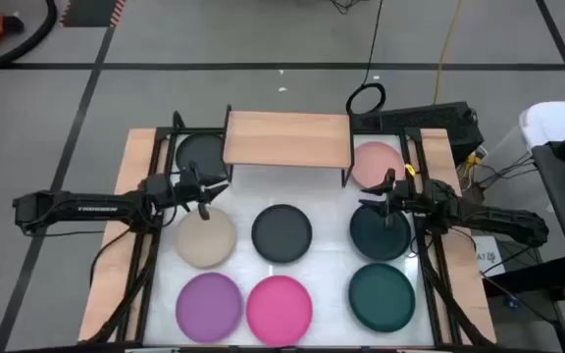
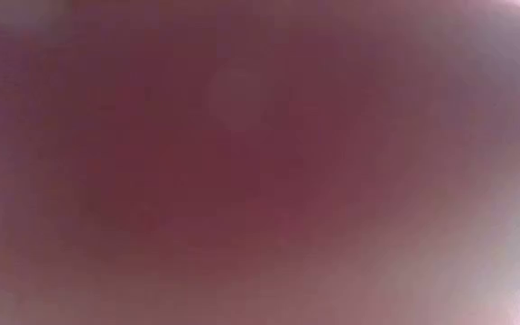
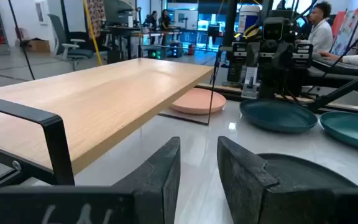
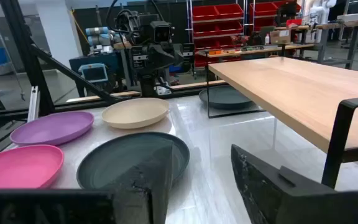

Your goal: Place and stack plates onto a shelf

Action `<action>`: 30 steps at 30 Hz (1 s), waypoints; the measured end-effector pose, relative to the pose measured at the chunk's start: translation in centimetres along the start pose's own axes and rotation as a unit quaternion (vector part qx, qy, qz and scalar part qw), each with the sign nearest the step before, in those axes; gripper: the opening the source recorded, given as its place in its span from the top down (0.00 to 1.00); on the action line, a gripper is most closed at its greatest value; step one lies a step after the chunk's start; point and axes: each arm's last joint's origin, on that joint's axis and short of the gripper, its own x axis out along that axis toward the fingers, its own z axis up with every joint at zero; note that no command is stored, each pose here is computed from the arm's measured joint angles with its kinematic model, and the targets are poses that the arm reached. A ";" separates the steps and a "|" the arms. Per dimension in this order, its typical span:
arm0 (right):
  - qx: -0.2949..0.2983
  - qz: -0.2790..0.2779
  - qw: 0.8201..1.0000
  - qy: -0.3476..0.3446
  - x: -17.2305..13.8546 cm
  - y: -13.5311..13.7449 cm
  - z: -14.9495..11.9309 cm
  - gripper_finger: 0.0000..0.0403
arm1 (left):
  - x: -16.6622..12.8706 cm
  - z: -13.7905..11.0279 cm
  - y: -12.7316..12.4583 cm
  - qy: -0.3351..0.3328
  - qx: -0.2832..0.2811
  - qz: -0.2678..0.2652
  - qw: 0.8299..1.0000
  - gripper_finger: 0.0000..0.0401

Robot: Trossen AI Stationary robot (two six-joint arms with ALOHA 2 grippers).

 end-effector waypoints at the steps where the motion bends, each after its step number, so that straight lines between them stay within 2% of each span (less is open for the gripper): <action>1: 0.000 0.000 1.000 0.000 0.0 0.0 0.0 0.64 | 0.0 0.0 0.0 0.000 0.000 0.000 1.000 0.73; 27: 0.001 0.000 1.000 0.000 0.0 0.0 0.0 0.64 | 0.0 0.0 0.0 0.000 0.000 0.000 1.000 0.73; 30: 0.047 0.000 0.999 0.000 0.0 0.0 0.0 0.64 | 0.0 0.0 0.0 0.000 0.000 0.000 1.000 0.73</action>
